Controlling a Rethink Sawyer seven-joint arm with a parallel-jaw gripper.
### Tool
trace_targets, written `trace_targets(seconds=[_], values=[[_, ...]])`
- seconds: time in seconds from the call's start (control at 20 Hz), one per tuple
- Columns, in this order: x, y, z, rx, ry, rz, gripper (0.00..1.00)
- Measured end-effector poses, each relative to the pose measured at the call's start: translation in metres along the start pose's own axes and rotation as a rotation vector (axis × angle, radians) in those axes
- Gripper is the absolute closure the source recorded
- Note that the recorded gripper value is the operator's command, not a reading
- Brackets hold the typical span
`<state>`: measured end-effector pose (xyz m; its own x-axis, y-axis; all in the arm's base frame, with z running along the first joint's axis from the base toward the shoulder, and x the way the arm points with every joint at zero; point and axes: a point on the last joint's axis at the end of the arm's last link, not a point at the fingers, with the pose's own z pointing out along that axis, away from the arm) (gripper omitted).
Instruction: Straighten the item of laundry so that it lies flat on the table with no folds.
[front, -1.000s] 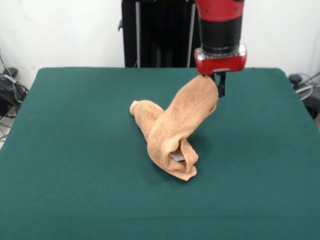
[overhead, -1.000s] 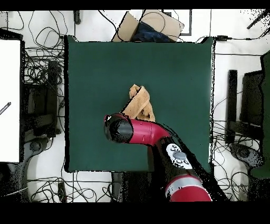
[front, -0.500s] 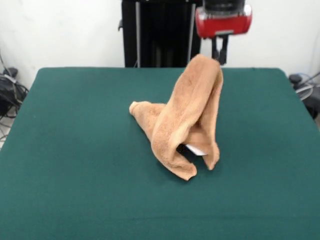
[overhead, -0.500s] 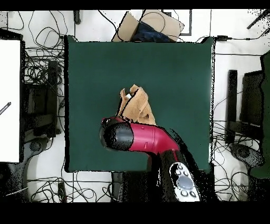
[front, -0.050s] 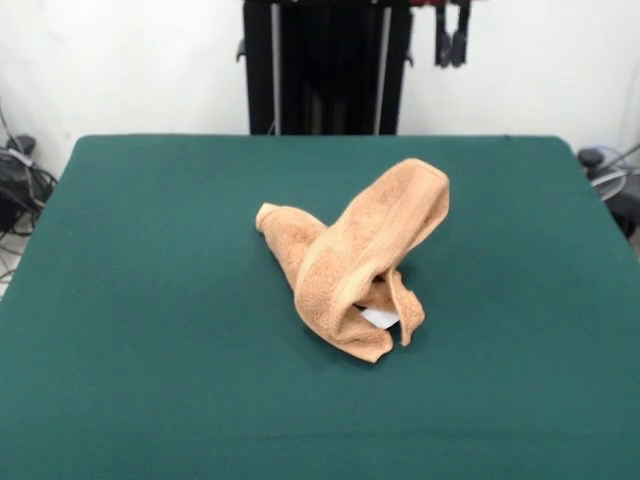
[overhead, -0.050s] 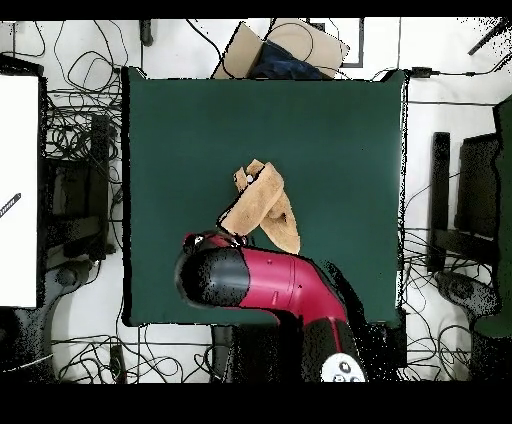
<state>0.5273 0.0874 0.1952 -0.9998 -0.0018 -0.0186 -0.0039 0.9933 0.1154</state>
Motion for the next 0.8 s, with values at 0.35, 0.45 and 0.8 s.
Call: trace_targets(seconds=[0.35, 0.45, 0.8], values=[[0.000, 0.004, -0.010, -0.002, 0.003, 0.001, 1.00], [0.000, 0.005, -0.006, -0.003, 0.002, 0.000, 1.00], [-0.004, 0.010, 0.021, 0.049, -0.056, -0.085, 0.00]])
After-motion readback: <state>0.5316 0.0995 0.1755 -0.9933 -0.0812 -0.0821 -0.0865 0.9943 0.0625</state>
